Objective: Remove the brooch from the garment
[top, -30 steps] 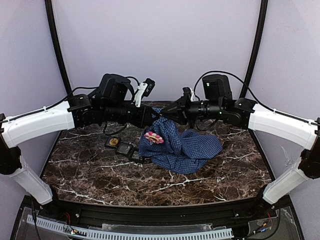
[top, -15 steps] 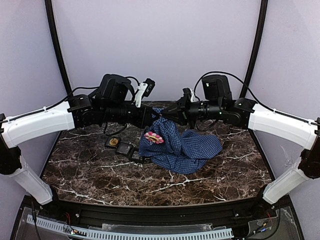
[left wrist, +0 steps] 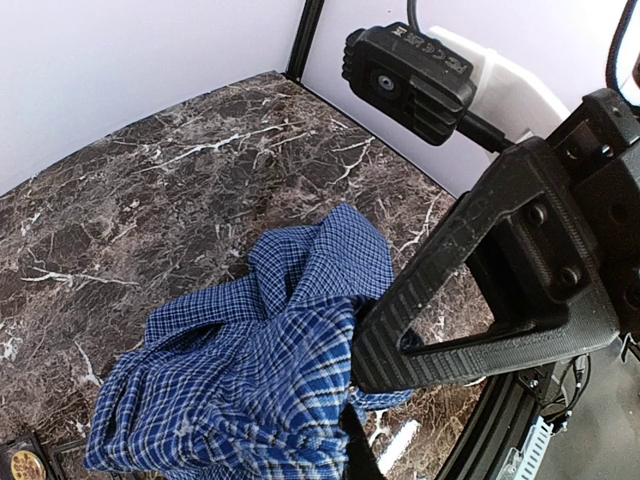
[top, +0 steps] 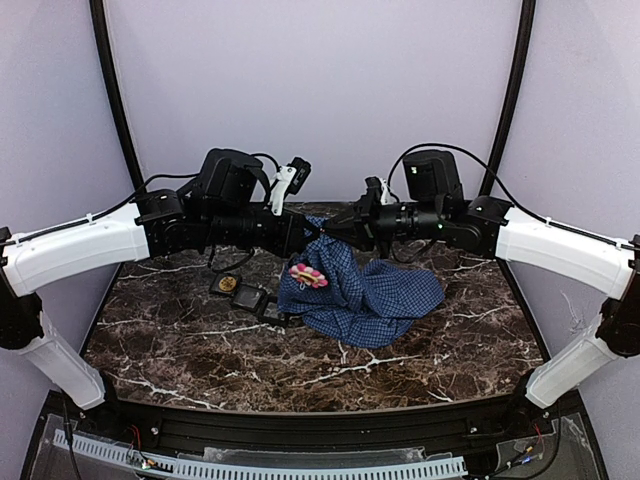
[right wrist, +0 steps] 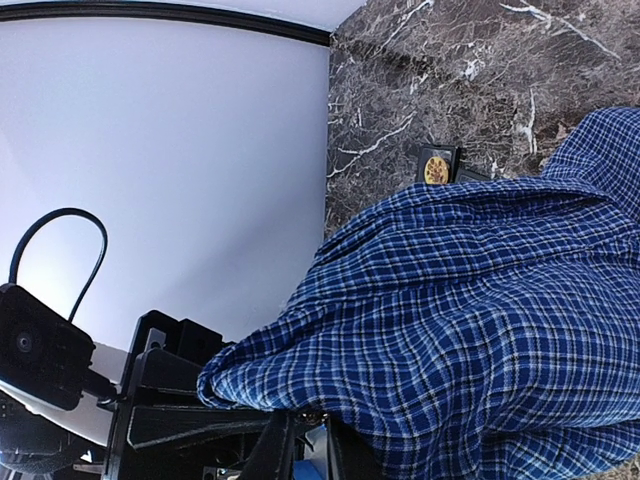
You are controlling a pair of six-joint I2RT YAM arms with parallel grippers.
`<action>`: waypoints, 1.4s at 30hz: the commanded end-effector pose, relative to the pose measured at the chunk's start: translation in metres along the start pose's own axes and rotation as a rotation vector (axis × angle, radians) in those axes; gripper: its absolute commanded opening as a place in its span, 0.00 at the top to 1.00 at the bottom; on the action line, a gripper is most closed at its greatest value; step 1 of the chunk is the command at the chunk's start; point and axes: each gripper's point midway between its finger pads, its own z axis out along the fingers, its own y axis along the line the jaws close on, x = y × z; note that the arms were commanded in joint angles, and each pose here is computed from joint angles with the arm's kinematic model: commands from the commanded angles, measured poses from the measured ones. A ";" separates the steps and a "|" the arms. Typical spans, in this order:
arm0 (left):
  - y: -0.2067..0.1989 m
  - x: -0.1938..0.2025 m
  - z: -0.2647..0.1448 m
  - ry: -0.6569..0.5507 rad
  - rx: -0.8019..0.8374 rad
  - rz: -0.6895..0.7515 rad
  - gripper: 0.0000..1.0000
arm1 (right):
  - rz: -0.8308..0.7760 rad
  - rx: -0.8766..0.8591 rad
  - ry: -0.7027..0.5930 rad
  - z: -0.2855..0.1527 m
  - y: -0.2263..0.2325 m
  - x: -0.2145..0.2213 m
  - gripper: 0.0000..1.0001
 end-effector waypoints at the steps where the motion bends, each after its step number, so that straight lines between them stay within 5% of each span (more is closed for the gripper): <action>1: -0.013 -0.021 -0.018 -0.067 0.034 0.010 0.99 | -0.012 -0.007 -0.005 0.004 0.005 -0.001 0.88; 42: -0.027 -0.020 -0.011 -0.068 0.005 0.104 0.99 | -0.006 0.004 0.014 0.019 0.001 -0.002 0.93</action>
